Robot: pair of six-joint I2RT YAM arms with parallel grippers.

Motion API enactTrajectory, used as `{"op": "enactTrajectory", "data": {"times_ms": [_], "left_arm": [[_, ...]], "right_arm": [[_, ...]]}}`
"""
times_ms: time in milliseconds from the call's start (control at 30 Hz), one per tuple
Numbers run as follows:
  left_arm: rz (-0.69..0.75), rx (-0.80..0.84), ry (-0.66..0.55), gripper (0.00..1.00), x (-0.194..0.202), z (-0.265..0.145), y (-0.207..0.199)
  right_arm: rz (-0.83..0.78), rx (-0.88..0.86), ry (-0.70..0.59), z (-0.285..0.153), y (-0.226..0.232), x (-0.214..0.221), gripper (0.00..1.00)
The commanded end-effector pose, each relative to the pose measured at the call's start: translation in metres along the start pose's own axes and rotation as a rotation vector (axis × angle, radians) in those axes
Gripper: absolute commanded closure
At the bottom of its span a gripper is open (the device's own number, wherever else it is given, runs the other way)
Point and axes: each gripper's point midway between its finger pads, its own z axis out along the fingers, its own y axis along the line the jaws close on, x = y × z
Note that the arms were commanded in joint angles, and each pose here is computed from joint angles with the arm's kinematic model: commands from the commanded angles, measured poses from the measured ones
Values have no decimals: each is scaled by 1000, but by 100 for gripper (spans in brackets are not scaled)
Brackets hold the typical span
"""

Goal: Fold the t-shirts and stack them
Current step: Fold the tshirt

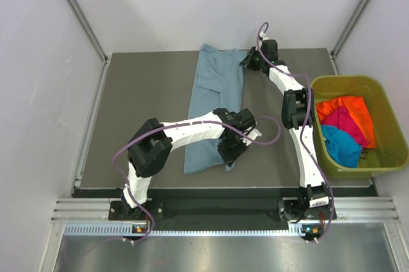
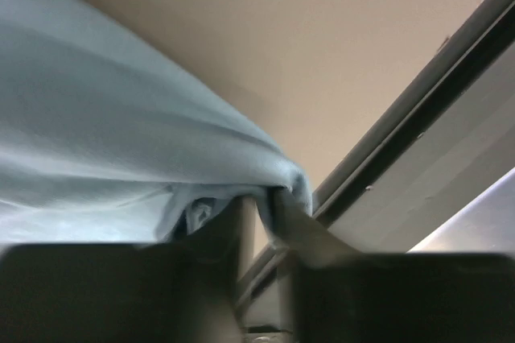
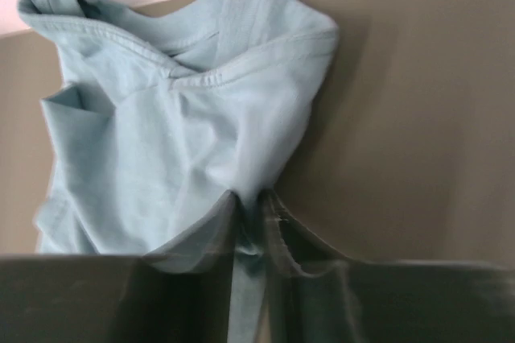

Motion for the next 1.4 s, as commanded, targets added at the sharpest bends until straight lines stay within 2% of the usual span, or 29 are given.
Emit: {"op": "enactTrajectory", "data": {"times_ms": [0, 67, 100, 167, 267, 367, 400, 500, 533, 567, 600, 633, 667, 767, 967, 1100, 1233, 1367], "left_arm": [[78, -26, -63, 54, -24, -9, -12], [104, -53, -83, 39, -29, -15, -12], [117, -58, -96, 37, -30, -20, -13], [120, -75, -125, 32, -35, -30, -12], [175, -128, -226, 28, -47, -68, -12], [196, -181, -288, 28, -48, -95, -8], [195, -259, -337, 27, -48, -116, 2], [169, -403, -384, 25, -40, -144, 34], [135, -420, -372, 24, -33, -144, 47], [91, -428, -377, 24, -30, -148, 60], [-40, -443, -392, 24, -23, -158, 91], [-103, -381, -392, 24, -18, -156, 98], [-261, -365, -403, 25, -7, -163, 126], [-446, -232, -405, 28, 9, -157, 147], [-744, 12, -362, 31, 43, -126, 151], [-903, 163, -347, 31, 61, -112, 145], [-1020, 223, -325, 32, 80, -97, 138], [-1087, 258, -275, 33, 96, -78, 131]], "right_arm": [[-49, -49, -102, -8, 14, -40, 75], [-44, -36, -93, -13, 10, -40, 58], [-48, -37, -97, -22, 13, -48, 47], [-57, -60, -81, -33, 19, -52, 39], [-41, -65, -41, -68, 29, -58, 30], [-18, -45, -1, -103, 37, -53, 29], [-11, -41, 14, -111, 38, -48, 29], [24, -46, 81, -148, 52, -25, 29], [34, -43, 100, -157, 55, -17, 30], [69, -14, 172, -165, 47, 14, 30], [53, -31, 166, -184, 62, 13, 30], [57, -45, 195, -193, 68, 26, 30], [71, -41, 235, -211, 72, 49, 30], [97, -73, 304, -241, 86, 94, 30], [121, -68, 431, -295, 95, 181, 29], [172, -85, 536, -323, 91, 234, 29], [279, -85, 687, -356, 83, 289, 30], [401, -168, 726, -362, 96, 305, 32]]}}
